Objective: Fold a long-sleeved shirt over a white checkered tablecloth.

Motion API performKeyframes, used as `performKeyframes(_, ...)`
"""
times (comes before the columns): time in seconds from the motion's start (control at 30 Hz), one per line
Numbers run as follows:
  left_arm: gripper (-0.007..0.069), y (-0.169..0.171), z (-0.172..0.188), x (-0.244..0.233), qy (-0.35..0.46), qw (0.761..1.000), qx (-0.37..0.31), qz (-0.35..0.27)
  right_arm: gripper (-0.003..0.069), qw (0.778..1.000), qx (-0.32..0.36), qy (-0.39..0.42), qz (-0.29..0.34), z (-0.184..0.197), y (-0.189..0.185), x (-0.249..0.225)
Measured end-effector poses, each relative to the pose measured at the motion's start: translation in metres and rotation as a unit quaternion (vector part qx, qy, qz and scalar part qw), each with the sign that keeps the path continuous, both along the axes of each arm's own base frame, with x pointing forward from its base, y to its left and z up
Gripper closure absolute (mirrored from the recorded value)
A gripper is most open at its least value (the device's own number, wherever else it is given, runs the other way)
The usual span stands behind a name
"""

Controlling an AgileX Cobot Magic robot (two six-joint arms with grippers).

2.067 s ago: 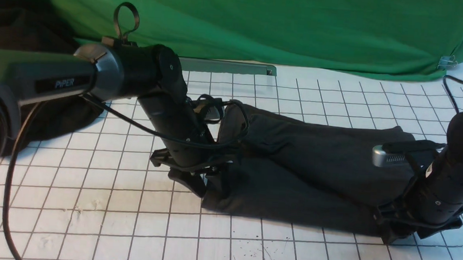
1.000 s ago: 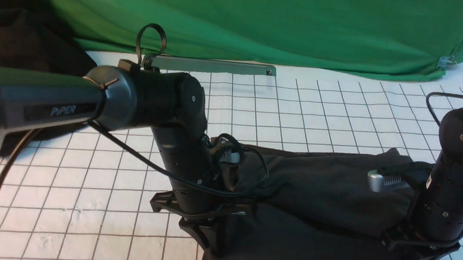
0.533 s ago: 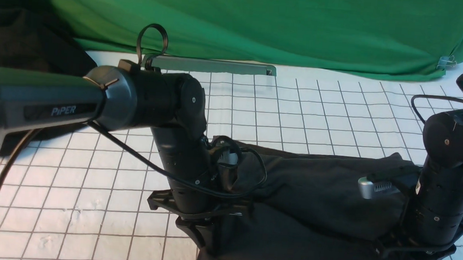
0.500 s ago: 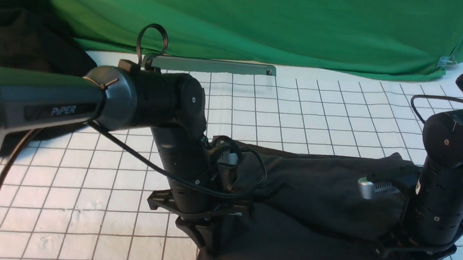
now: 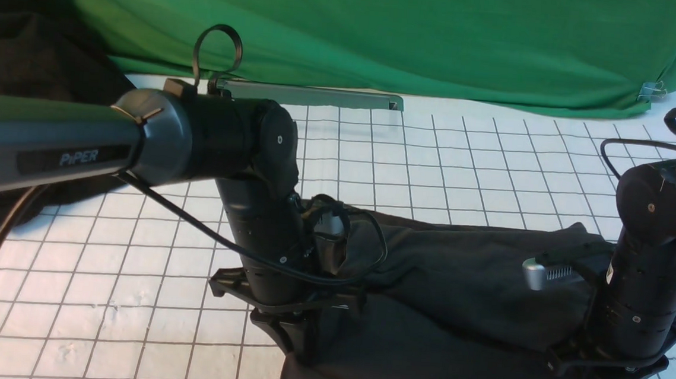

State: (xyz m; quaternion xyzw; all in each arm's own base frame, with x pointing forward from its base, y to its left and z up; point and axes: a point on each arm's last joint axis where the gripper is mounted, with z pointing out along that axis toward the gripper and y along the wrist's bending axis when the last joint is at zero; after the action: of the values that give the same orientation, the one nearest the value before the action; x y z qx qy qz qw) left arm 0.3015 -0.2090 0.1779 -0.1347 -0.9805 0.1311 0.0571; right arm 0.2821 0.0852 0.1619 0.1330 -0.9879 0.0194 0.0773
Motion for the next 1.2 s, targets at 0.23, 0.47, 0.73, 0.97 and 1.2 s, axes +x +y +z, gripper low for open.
performKeyframes(0.23, 0.0558, 0.0, 0.001, 0.0, 0.002, 1.0, -0.003, 0.003, 0.0221, 1.0, -0.008, 0.008, -0.012, 0.005, 0.0, 0.001)
performKeyframes(0.47, 0.0304, 0.0, 0.021, -0.001, 0.004, 1.0, 0.0, -0.001, 0.0013, 1.0, -0.008, -0.001, 0.005, 0.034, -0.001, 0.002)
performKeyframes(0.73, 0.0074, 0.018, 0.075, -0.015, -0.063, 0.998, 0.013, -0.026, 0.0144, 0.987, 0.037, -0.159, 0.006, 0.127, -0.015, -0.043)
performKeyframes(0.97, 0.0088, 0.03, 0.118, -0.031, -0.125, 0.992, -0.006, -0.027, 0.0499, 0.924, 0.099, -0.369, 0.011, 0.209, -0.046, -0.145)
performKeyframes(1.2, 0.0309, 0.037, 0.144, -0.038, -0.19, 0.981, -0.027, -0.021, 0.0657, 0.834, 0.17, -0.524, 0.022, 0.192, -0.058, -0.198)
